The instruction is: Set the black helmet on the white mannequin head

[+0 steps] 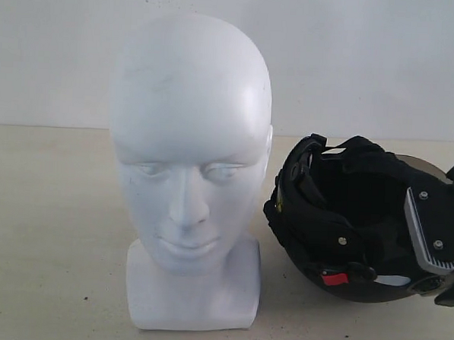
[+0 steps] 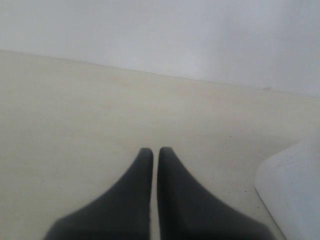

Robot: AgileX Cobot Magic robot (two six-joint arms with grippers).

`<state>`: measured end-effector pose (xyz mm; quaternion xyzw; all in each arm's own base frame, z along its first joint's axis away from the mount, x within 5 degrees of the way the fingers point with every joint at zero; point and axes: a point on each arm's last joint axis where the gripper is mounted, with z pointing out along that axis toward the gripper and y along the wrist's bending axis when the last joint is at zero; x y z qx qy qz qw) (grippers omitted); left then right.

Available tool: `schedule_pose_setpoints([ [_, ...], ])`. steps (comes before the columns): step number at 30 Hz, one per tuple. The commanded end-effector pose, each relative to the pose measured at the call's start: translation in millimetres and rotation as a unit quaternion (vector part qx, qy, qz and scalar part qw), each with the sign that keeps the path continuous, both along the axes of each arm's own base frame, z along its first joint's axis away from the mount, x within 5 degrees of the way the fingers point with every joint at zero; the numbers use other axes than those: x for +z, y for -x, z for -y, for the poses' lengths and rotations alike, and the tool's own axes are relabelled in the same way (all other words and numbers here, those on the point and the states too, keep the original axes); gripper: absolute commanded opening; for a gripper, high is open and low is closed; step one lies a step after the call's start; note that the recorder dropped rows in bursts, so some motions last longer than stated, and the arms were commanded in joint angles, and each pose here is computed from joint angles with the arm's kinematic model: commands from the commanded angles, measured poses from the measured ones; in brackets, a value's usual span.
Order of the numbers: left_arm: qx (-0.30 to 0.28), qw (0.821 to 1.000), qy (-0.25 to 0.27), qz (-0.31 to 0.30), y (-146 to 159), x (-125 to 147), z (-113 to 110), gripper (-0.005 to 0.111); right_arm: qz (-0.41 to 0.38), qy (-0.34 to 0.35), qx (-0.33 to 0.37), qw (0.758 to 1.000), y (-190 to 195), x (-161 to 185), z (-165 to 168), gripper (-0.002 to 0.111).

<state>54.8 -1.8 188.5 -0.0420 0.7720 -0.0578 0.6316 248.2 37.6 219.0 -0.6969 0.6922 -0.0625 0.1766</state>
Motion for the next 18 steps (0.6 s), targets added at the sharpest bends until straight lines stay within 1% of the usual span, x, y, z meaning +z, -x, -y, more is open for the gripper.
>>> schedule_pose_setpoints([
  [1,-0.001,1.0,0.002,-0.001,0,-1,0,0.004,-0.006,0.002,0.002,1.0,-6,-8,1,0.065],
  [6,-0.001,1.0,0.002,-0.001,0,-1,0,0.004,-0.018,0.006,0.009,1.0,-10,-18,0,0.065],
  [11,-0.001,1.0,0.002,-0.001,0,-1,0,0.004,-0.024,-0.009,0.004,1.0,-14,-25,-2,0.064],
  [12,-0.001,1.0,0.002,-0.001,0,-1,0,0.004,-0.026,-0.012,0.004,1.0,-14,-26,-3,0.061],
  [14,-0.001,1.0,0.002,-0.001,0,-1,0,0.004,-0.028,-0.014,0.005,0.999,-14,-27,-4,0.051],
  [18,-0.001,1.0,0.002,-0.001,0,-1,0,0.004,-0.028,-0.014,0.004,0.999,-15,-28,-4,0.019],
])
